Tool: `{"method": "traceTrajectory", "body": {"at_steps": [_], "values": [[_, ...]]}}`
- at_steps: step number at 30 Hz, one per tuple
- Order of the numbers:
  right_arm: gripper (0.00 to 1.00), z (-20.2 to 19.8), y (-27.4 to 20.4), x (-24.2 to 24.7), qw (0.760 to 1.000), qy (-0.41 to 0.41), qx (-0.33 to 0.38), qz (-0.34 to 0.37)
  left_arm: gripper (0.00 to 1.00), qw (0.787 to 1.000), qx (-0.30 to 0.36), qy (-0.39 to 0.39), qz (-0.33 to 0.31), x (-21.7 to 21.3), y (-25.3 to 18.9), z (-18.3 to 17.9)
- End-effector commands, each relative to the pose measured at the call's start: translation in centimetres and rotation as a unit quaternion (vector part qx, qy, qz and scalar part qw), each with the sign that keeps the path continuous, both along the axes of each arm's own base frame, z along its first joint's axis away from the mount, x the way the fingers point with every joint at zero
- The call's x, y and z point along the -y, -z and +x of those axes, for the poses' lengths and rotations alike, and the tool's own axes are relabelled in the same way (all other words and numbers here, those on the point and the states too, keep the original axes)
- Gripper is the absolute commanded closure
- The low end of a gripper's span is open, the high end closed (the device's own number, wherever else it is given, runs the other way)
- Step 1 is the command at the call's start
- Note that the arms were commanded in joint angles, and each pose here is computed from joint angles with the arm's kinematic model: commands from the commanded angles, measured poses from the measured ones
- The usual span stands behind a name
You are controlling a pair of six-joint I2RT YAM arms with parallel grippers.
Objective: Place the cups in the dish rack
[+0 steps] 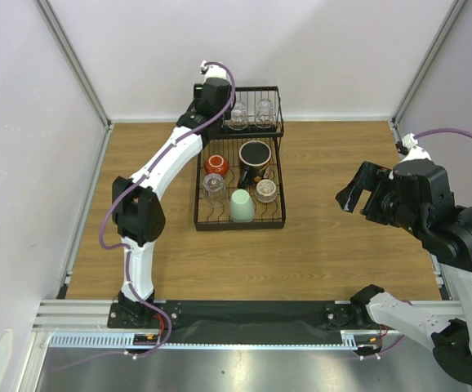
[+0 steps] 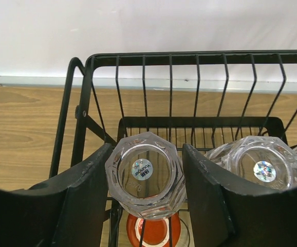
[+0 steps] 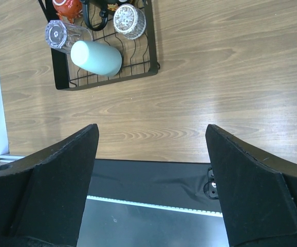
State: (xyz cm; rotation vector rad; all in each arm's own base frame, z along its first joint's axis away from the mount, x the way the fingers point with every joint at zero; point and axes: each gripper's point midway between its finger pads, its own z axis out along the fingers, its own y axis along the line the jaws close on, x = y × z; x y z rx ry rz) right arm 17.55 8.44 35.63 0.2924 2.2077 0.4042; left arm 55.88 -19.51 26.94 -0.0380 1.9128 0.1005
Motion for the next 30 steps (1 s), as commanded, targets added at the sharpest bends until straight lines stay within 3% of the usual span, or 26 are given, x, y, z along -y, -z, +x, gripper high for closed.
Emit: {"method": "traceTrajectory", "body": {"at_steps": [1, 7, 12, 21, 30], "values": [[0.10, -0.4, 0.5, 0.8, 1.000, 0.005, -0.012, -0.019, 0.48, 0.999, 0.025, 0.004, -0.028, 0.2, -2.0, 0.6], [0.09, 0.0, 0.3, 0.4, 1.000, 0.000, -0.009, -0.018, 0.16, 0.999, 0.025, 0.017, -0.042, 0.5, -2.7, 0.5], [0.10, 0.2, 0.1, 0.2, 1.000, -0.003, -0.005, -0.015, 0.00, 0.999, 0.030, 0.017, -0.037, 0.1, -3.6, 0.0], [0.10, 0.7, -0.2, -0.7, 1.000, -0.013, 0.000, -0.002, 0.00, 0.993, 0.078, 0.020, -0.082, -0.4, -9.3, -1.9], [0.10, 1.1, 0.2, -1.4, 1.000, -0.019, -0.002, 0.010, 0.03, 0.989, 0.089, -0.002, -0.121, -1.1, -11.2, -3.0]]}}
